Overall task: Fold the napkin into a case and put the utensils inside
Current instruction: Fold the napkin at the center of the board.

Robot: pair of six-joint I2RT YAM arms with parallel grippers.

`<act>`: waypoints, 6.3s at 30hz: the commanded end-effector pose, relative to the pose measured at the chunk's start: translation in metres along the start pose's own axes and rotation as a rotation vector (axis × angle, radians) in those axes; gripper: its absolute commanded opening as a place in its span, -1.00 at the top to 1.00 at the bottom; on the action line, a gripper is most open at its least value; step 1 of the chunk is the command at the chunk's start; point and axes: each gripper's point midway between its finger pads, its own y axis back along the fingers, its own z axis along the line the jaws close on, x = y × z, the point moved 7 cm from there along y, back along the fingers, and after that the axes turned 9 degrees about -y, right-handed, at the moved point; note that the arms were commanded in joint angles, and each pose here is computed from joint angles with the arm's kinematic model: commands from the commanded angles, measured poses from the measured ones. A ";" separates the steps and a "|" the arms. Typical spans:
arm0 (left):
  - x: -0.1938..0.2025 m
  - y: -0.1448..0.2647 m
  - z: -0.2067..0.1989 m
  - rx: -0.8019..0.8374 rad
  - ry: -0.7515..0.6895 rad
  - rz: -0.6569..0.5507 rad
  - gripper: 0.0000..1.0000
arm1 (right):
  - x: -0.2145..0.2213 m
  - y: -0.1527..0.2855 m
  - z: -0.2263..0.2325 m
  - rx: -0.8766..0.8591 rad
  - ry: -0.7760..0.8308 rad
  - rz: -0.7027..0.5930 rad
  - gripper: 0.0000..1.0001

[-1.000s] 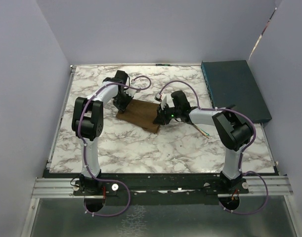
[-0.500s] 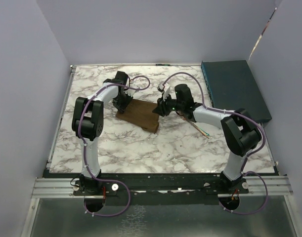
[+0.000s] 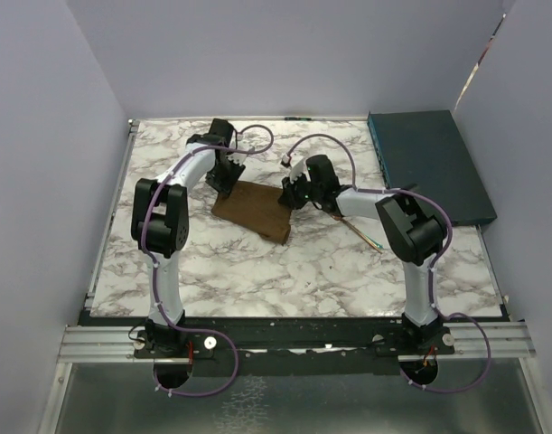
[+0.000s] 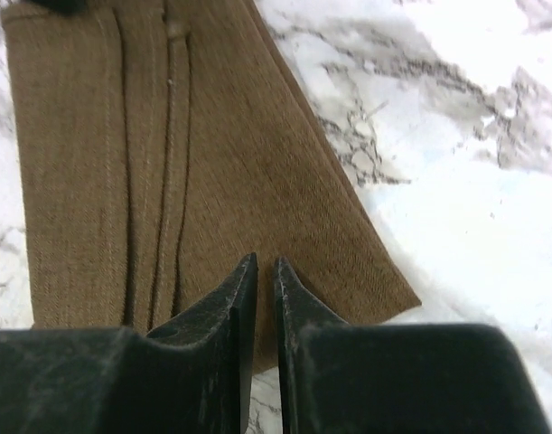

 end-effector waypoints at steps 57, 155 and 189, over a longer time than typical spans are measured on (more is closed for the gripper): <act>-0.002 -0.029 -0.055 0.215 -0.086 0.051 0.59 | 0.082 0.045 0.042 -0.272 -0.297 0.007 0.99; 0.081 0.071 -0.106 0.281 -0.544 0.001 0.02 | 0.082 0.056 0.122 -0.220 -0.330 0.193 0.75; 0.094 0.039 -0.151 0.111 -0.919 -0.105 -0.94 | 0.115 0.063 0.122 -0.277 -0.415 0.158 0.78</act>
